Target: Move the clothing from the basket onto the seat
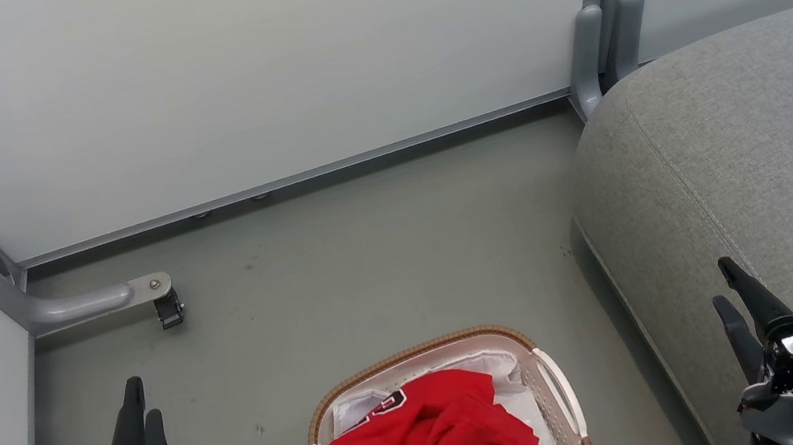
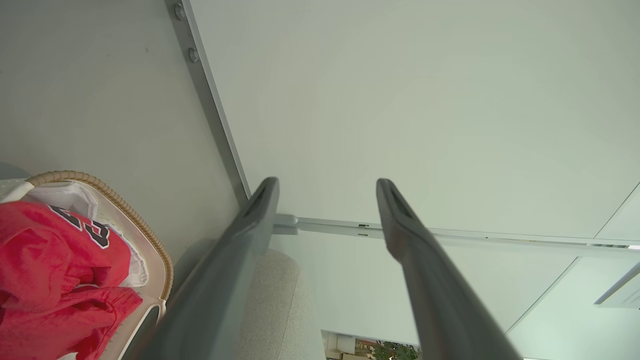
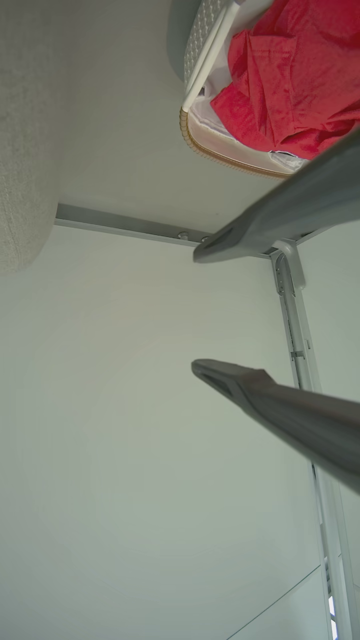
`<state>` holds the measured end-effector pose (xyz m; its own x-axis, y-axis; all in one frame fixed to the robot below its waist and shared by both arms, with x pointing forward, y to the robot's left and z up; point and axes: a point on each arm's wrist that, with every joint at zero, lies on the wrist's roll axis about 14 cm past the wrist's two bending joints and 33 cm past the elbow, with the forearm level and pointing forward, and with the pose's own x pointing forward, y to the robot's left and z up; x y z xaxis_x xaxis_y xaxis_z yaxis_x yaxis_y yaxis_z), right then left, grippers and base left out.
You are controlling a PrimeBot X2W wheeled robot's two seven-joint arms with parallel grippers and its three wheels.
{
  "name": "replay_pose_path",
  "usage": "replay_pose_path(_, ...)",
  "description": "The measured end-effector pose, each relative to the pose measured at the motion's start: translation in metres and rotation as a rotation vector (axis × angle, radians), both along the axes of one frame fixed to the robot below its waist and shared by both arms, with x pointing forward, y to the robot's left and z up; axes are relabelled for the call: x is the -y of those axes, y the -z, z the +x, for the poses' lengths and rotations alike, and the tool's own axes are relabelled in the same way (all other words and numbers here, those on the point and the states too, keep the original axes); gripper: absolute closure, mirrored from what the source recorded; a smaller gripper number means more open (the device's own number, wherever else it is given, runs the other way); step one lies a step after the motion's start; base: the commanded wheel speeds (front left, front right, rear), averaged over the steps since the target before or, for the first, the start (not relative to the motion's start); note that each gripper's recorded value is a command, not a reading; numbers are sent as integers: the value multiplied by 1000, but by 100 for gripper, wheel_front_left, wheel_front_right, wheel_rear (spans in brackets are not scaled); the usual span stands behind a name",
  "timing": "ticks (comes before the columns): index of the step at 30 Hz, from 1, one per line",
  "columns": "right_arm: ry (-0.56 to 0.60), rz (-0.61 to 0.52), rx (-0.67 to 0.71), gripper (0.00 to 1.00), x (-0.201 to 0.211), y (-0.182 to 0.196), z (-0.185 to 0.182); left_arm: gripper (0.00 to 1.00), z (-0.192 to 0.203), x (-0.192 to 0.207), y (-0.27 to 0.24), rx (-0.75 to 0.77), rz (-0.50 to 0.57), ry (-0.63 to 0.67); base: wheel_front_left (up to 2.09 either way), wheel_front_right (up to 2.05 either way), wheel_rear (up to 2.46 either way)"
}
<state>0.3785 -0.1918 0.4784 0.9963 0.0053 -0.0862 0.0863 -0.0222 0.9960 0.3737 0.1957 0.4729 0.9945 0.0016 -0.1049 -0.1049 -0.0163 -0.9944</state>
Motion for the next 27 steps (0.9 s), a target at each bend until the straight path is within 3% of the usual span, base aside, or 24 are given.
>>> replay_pose_path(14,-4,-112,-10,0,-8,2,1,0,-1,1,-5,13,73,-23,0,0,0)
replay_pose_path(27,-32,-354,28,0,-16,-9,5,0,-1,0,-14,39,244,-31,0,0,0)
